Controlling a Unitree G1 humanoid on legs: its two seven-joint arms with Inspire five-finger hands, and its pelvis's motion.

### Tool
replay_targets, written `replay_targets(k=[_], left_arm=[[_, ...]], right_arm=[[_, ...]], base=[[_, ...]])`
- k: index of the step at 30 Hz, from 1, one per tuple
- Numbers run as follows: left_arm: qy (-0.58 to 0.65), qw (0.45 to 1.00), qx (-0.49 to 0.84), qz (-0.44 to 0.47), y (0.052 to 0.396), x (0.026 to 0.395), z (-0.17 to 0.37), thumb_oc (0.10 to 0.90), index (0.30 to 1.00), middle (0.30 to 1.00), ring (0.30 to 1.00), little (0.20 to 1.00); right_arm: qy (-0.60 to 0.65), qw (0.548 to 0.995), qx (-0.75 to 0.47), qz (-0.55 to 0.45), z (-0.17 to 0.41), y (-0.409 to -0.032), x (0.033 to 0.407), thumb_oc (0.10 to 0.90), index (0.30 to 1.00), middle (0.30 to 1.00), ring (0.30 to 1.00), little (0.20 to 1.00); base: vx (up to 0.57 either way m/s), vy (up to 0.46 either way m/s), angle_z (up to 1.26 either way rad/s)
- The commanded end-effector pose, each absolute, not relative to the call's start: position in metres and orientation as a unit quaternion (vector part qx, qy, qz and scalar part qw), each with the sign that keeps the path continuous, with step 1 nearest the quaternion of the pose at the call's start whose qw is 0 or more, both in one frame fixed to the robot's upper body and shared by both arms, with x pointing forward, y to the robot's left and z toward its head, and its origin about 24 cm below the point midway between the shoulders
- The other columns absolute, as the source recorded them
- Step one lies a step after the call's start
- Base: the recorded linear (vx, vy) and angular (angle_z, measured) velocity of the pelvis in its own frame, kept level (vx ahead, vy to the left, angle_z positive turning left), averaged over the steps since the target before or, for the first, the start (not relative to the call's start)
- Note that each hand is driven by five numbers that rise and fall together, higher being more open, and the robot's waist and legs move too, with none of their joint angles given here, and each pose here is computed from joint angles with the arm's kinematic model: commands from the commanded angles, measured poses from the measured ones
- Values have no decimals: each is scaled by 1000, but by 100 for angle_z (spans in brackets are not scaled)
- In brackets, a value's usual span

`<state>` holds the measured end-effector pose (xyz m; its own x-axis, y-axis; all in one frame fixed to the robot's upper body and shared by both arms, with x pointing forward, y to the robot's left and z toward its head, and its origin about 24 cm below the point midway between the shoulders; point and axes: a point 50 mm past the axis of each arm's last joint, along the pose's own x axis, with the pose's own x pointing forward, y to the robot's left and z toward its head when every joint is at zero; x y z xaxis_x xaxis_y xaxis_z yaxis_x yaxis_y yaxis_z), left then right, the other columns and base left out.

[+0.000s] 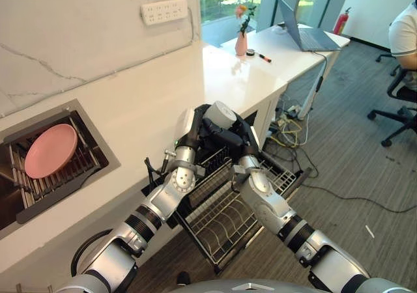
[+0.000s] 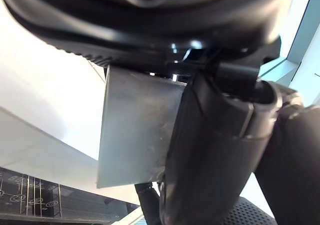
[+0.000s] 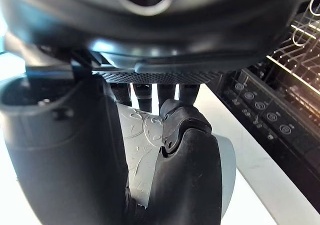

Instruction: Place the dishes in the dishwasher.

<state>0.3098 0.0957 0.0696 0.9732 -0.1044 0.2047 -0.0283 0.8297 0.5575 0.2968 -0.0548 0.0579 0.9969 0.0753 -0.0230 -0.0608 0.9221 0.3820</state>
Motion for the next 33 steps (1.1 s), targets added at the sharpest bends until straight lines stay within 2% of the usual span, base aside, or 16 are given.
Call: replay_targets(k=[1, 9, 17, 25, 27, 28, 29, 33], left_arm=[[-383, 860, 216, -260, -43, 262, 141, 800, 900, 900, 900, 900], [-389, 847, 247, -264, -43, 262, 134, 800, 900, 900, 900, 900], [-384, 832, 289, -276, -37, 263, 123, 800, 900, 900, 900, 900], [-384, 832, 289, -277, -37, 263, 123, 800, 900, 900, 900, 900], [-382, 832, 290, -277, -33, 262, 122, 800, 900, 900, 900, 900], [-375, 845, 283, -254, 2, 266, 126, 800, 900, 900, 900, 900], [-327, 869, 285, -238, 41, 261, 108, 800, 900, 900, 900, 900], [-293, 883, 281, -236, 55, 257, 95, 800, 900, 900, 900, 900]], right_arm=[[-169, 941, 274, 108, 180, 14, 311, 400, 300, 300, 300, 300], [-197, 949, 245, 28, 185, -7, 321, 400, 300, 300, 300, 300], [-229, 940, 238, -84, 194, -46, 333, 400, 300, 300, 300, 300], [-229, 940, 238, -85, 194, -46, 333, 400, 300, 300, 300, 300], [-241, 937, 230, -106, 196, -57, 335, 400, 300, 300, 300, 300], [-259, 934, 197, -150, 188, -89, 334, 400, 300, 300, 300, 300], [-240, 945, 175, -135, 168, -98, 326, 400, 300, 300, 300, 300], [-226, 952, 161, -129, 158, -101, 325, 400, 300, 300, 300, 300]], base=[[0, 0, 0], [-1, -2, 2], [0, -1, 0], [0, 0, 0], [0, 0, 0], [0, 0, 0], [0, 0, 0], [3, -5, 5]])
